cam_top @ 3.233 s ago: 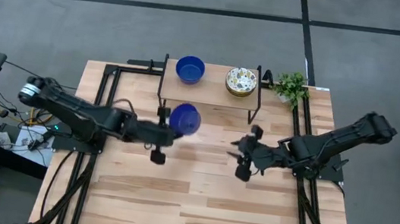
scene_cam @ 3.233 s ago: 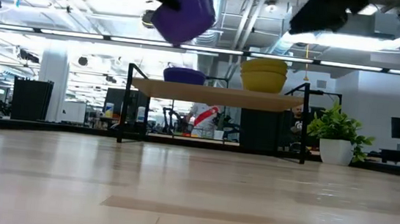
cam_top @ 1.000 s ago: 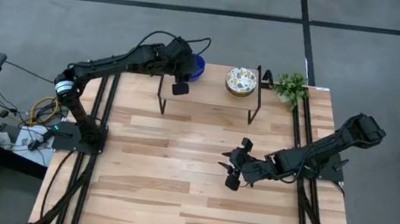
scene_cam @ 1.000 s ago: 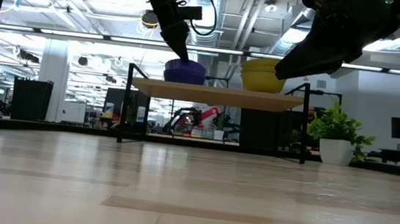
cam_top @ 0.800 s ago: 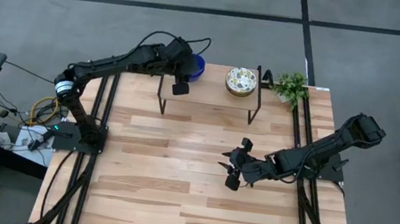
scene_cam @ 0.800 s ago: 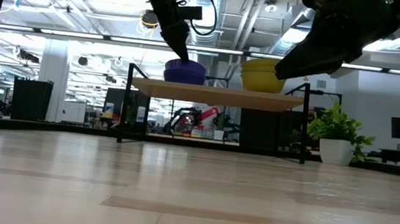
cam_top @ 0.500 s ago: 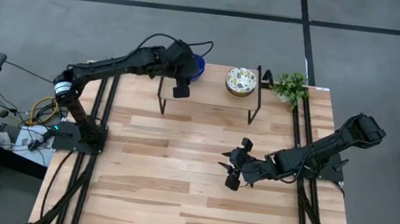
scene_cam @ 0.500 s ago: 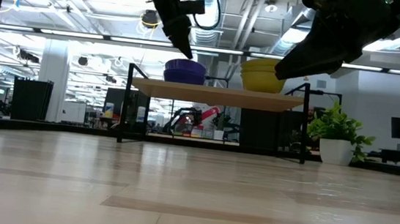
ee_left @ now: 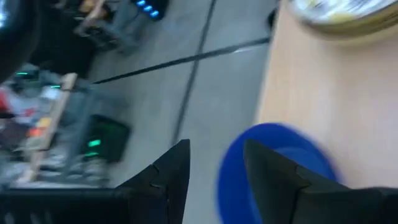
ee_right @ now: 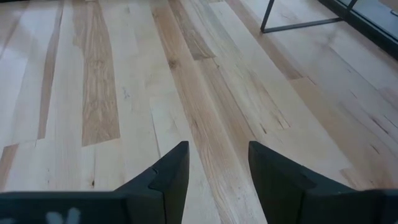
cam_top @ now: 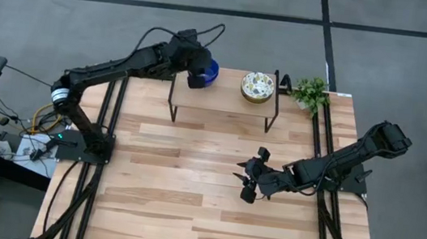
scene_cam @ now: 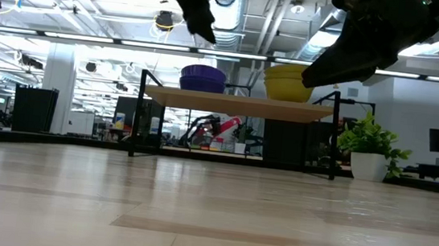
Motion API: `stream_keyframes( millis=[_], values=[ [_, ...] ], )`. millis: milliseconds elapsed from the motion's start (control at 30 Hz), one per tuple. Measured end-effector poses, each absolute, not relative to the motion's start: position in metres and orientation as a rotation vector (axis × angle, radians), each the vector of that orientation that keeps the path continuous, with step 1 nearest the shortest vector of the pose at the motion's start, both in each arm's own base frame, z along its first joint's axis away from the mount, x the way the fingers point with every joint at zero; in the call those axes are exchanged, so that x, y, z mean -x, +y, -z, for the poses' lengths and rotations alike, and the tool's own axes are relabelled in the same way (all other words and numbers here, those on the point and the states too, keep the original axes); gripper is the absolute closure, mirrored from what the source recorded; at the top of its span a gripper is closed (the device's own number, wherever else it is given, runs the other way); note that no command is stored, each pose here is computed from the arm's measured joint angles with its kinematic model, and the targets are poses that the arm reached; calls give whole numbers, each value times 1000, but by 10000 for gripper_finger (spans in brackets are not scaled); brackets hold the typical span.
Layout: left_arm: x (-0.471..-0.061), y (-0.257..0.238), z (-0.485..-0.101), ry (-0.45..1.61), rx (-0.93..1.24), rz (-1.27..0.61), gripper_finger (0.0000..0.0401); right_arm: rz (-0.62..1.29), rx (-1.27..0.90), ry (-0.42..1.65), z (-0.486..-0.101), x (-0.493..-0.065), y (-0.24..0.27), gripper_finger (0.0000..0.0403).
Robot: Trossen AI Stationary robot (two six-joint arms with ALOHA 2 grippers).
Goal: Pick & Place Mini bowls
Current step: Stack the blue bowl on the blue bowl on the shelf
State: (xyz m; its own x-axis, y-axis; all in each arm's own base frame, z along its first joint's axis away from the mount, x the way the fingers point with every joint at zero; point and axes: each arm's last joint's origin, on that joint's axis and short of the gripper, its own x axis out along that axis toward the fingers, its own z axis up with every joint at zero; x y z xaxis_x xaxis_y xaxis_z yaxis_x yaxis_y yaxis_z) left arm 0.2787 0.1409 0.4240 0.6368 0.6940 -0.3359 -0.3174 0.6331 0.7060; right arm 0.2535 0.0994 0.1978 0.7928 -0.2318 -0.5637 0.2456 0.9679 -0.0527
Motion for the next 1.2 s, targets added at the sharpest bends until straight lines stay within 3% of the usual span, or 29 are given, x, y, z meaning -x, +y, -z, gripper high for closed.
stream_keyframes(
  millis=[367,867,1200],
  values=[
    [-320,168,-382,862,-758,-834,252,257,-24,603,-198,-254,99,250],
    [-321,171,-408,671,-782,-1033,252,258,-18,613,-197,-253,99,249],
    [-321,183,-381,761,-777,-1045,281,258,-18,613,-197,-253,99,246]
  ],
)
